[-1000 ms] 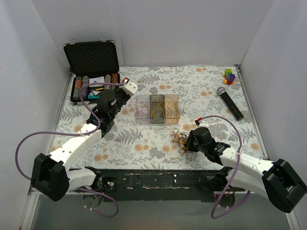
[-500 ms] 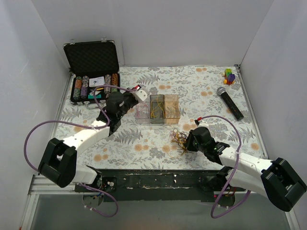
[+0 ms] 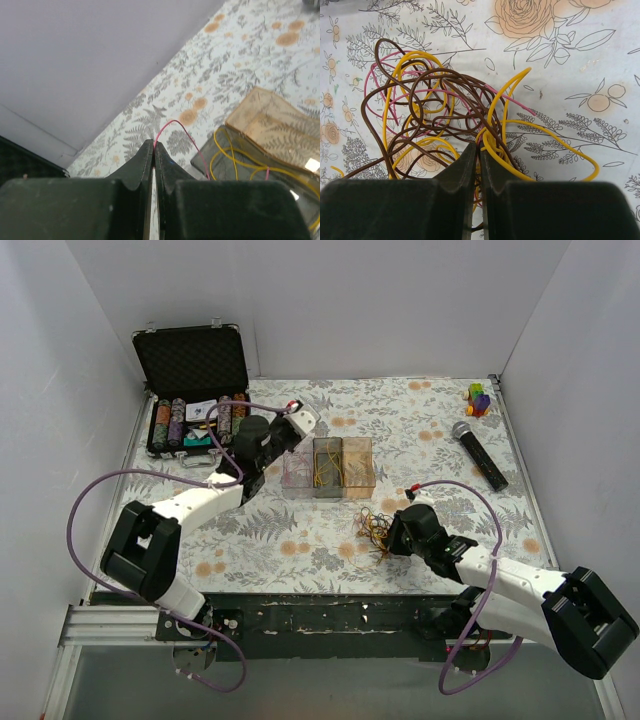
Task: Untangle the cables
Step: Place the cable in the bin.
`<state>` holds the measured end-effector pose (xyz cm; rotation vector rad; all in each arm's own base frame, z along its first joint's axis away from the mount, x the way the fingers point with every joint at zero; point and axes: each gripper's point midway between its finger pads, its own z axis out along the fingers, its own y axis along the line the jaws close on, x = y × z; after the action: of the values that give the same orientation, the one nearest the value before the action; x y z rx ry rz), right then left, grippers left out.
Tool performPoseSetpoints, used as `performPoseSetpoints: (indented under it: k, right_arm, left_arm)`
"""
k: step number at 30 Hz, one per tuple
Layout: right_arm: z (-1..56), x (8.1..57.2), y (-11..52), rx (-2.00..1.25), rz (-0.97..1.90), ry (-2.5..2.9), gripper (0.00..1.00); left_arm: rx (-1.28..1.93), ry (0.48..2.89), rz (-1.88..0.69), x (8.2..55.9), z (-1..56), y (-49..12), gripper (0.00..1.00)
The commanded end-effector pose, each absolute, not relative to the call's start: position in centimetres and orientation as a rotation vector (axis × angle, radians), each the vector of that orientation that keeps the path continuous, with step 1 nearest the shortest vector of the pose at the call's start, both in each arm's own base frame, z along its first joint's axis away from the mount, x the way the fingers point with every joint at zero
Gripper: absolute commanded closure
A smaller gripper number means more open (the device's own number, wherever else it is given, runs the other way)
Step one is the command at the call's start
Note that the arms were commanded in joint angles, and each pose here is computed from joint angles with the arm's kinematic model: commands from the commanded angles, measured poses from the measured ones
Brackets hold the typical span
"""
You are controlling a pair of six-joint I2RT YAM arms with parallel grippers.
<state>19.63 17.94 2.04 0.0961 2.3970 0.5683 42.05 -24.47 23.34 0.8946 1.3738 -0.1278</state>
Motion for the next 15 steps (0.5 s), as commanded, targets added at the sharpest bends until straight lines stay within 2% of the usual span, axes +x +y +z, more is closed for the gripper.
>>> performPoseSetpoints:
  k: [1,5,15]
  right_arm:
    - [-0.8,17.7,15.7,0.078,0.423,2.527,0.85]
    - [-0.9,17.6,15.8,0.080,0.428,2.531,0.85]
    - [-1.0,17.4,15.3,0.088,0.410,2.526,0.85]
  left_arm:
    - [0.815,1.263,-0.214,43.0,29.3,-26.6,1.00]
    - [0.799,1.273,-0.247,43.0,29.8,-26.9,1.00]
    - [0.850,1.411,-0.250,39.3,22.0,-24.6,1.00]
